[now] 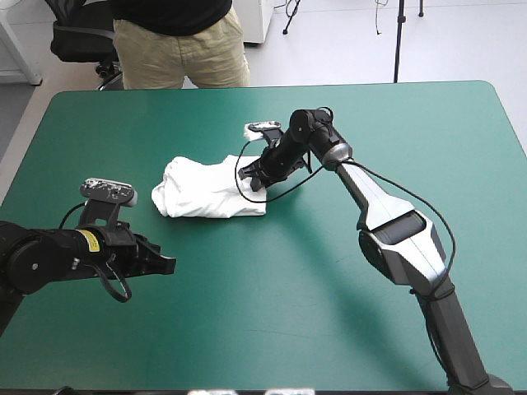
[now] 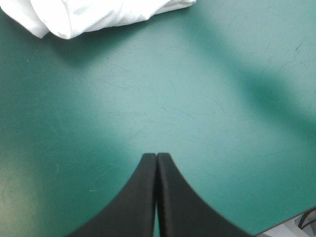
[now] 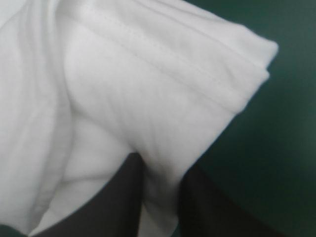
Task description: Fold the cloth
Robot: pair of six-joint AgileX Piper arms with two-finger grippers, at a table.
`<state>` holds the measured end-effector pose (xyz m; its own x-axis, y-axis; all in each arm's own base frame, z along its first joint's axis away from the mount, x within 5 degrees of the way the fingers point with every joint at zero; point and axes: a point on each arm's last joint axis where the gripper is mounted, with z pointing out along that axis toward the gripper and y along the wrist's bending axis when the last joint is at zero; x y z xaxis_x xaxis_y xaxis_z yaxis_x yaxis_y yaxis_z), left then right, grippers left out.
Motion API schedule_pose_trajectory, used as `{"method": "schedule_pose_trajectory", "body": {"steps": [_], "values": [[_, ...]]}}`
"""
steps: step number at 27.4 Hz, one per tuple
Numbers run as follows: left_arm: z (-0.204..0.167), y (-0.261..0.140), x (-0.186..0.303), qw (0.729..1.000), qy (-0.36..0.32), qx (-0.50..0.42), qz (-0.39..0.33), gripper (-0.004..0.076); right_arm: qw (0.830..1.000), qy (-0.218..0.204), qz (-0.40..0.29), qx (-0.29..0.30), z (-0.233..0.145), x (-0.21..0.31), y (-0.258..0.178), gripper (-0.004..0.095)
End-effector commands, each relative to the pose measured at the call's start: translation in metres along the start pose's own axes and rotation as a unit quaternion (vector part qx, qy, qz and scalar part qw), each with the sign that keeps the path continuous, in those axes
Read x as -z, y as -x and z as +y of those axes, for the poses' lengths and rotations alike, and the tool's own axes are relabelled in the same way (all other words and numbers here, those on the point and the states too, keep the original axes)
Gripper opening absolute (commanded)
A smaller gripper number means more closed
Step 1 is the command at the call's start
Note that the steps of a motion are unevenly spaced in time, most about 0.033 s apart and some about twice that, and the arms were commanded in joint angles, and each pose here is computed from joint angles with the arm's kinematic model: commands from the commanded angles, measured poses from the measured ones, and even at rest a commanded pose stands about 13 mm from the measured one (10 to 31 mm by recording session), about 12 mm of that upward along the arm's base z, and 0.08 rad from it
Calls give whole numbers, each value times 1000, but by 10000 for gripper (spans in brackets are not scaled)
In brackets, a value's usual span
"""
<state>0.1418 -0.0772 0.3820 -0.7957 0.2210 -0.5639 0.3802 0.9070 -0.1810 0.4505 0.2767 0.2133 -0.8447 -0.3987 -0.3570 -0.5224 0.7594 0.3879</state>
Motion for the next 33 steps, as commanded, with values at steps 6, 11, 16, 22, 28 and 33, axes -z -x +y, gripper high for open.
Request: {"method": "schedule_pose_trajectory", "body": {"steps": [6,11,16,22,28,33], "values": [[-3,4,9,1000,-12,8,-22,-17,988,4,-86,125,18,35,17,-17],[-4,3,9,999,-17,26,-19,-17,987,-22,-58,150,14,38,12,-17],[-7,3,9,998,-35,40,-17,-17,984,-84,-50,146,8,62,5,-17],[-9,5,9,998,-45,45,-27,-17,984,-125,-54,112,-17,92,-9,-17],[-14,5,10,995,-71,56,-28,-17,972,-223,-43,56,-67,121,-34,-17],[-13,6,10,996,-71,54,-32,-17,958,-282,-38,23,-97,150,-58,-17]]}}
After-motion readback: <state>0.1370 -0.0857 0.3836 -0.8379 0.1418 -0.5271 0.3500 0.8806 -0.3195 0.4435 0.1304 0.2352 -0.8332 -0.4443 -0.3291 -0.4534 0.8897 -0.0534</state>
